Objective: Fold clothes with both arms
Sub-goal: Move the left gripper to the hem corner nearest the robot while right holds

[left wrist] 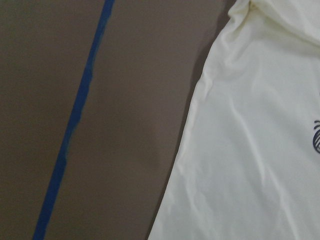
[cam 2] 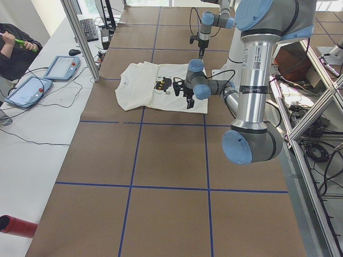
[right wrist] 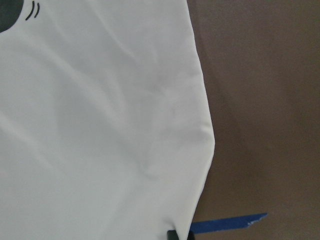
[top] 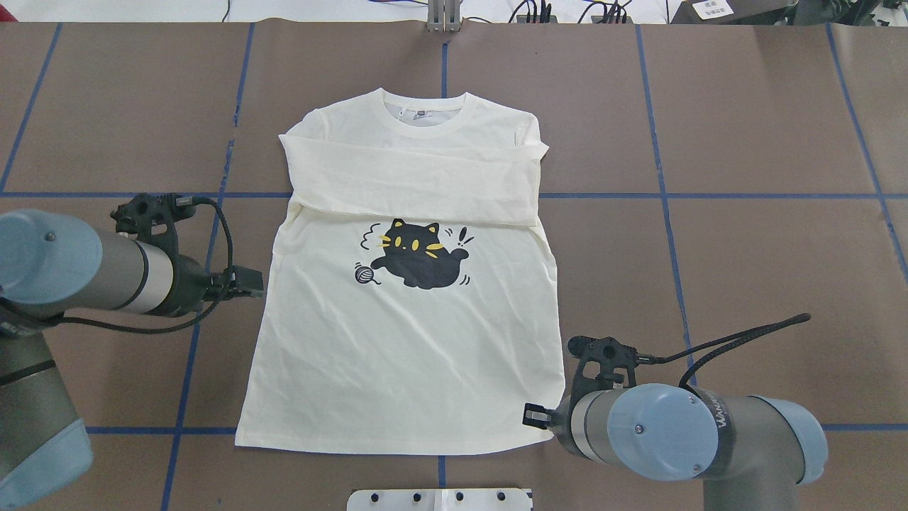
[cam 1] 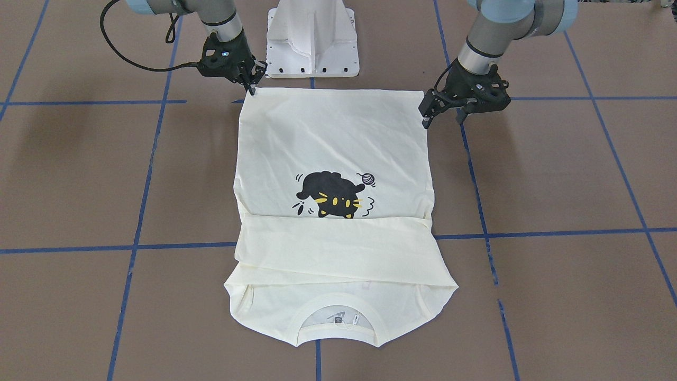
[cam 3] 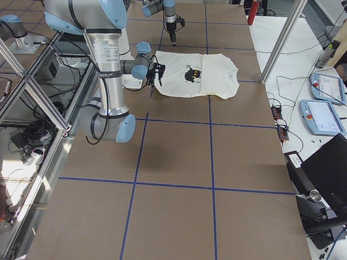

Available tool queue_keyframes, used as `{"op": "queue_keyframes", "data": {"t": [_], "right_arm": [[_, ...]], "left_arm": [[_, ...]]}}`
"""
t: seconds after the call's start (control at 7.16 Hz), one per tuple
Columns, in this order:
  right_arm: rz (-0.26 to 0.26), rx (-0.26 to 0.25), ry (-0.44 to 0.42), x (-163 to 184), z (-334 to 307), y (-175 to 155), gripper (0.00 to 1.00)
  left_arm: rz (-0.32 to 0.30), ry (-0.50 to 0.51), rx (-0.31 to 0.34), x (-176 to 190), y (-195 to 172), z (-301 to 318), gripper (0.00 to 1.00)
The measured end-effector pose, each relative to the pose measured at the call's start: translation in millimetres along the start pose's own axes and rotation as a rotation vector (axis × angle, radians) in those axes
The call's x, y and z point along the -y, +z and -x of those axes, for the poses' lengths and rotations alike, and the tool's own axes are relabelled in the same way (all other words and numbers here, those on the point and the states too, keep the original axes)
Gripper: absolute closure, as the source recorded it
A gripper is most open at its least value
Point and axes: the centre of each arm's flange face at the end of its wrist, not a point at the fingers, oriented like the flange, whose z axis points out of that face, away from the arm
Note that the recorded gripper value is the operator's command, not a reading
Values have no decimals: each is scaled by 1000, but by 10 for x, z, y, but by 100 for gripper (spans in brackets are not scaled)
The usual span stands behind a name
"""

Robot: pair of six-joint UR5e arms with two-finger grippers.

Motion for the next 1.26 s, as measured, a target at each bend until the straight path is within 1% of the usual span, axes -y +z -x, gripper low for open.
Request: {"op": "queue_keyframes", "data": {"t": [0.14,0.28,0.56,0.84,0.98,1.12,1.26], "right_arm": [[-2,5,0,7,8,-19,100],[-4,5,0,9,9,-20,100],[-6,4,-2,14,7,-12,100],[-7,4,0,30,5,-15,100],[-8,3,1,38,4,-17,100],[-9,3,2,47,3,-19,100],[-10,3,3,54,3,-21,100]], "left_arm": [[6,-38,19,-336,156,6,3],[0,-49,42,-548,299,53,4],[-13,-48,81,-666,449,200,7],[-6,-40,103,-738,496,262,10],[-1,-35,109,-775,511,271,13],[4,-31,114,-810,528,281,18],[7,-29,117,-829,536,285,31]]}}
